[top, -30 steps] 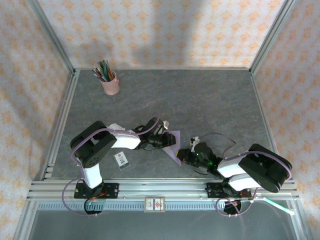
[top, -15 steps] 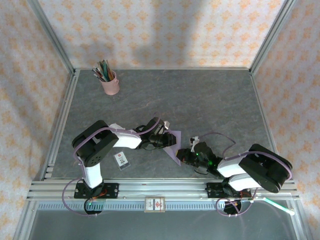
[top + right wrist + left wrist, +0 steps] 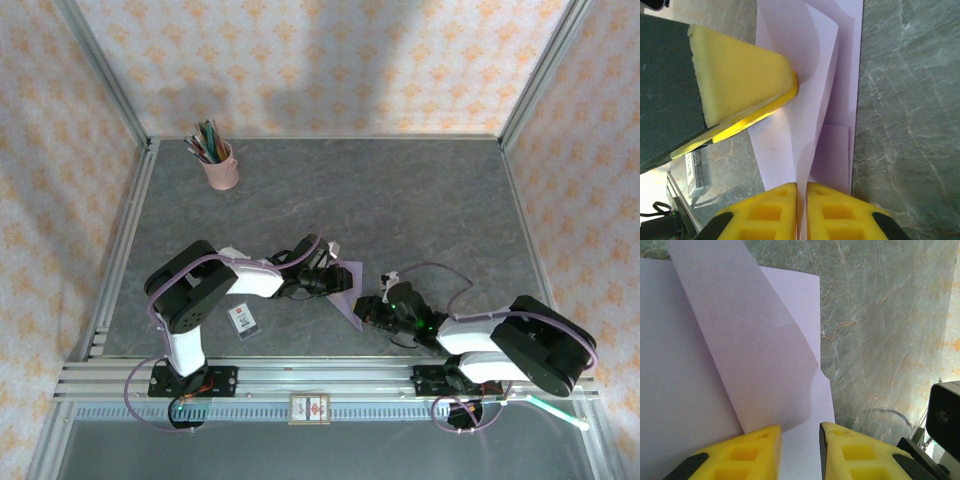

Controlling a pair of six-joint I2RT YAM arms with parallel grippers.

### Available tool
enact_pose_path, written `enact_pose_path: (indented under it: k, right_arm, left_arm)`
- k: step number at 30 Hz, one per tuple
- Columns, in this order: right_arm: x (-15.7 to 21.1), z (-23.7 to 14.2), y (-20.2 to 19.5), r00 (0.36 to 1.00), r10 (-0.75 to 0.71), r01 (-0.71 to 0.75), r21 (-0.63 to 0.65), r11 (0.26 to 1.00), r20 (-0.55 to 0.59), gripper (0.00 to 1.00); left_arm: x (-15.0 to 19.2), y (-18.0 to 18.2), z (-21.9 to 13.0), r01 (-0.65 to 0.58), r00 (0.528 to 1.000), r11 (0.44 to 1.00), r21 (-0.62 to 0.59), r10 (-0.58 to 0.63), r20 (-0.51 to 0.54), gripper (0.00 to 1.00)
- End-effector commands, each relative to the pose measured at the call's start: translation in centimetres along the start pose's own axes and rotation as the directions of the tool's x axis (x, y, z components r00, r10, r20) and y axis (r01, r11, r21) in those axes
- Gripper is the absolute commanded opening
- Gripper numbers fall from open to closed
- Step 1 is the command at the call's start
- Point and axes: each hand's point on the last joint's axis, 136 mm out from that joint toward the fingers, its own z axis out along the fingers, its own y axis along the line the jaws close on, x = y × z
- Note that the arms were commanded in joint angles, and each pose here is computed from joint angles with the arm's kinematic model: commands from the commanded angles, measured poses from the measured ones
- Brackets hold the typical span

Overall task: Fold a paper plane with a square sheet of paper (pick it up from the middle)
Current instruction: Fourth fold the wing at the center of the table.

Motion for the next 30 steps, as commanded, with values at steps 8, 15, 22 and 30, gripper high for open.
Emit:
enact_pose_path:
  k: [8,15,22,30]
  right_arm:
    - [-1.0,-1.0,-0.3,0.998,-0.026,0.024,0.033,0.999,0.054,0.16]
    - [-2.1,-2.1,0.2,0.992,-0.080,0.074,0.066,0.995,0.096,0.18]
    - [-2.2,-3.2,2.5,0.983,-0.160,0.160,0.002,0.987,0.091,0.17]
    - [-0.7,-2.1,4.7,0.974,-0.225,0.225,-0.063,0.972,0.004,0.13]
  left_arm:
    - [0.3,2.0,0.6,-0.009,1.000,0.997,-0.081,0.009,-0.002,0.29]
    - [0.3,2.1,0.5,-0.011,1.000,0.996,-0.087,0.011,0.000,0.29]
    - [0.3,2.1,0.7,-0.005,1.000,0.996,-0.087,0.005,0.000,0.29]
    - [0.4,2.5,0.7,-0.002,1.000,0.995,-0.097,0.001,-0.001,0.29]
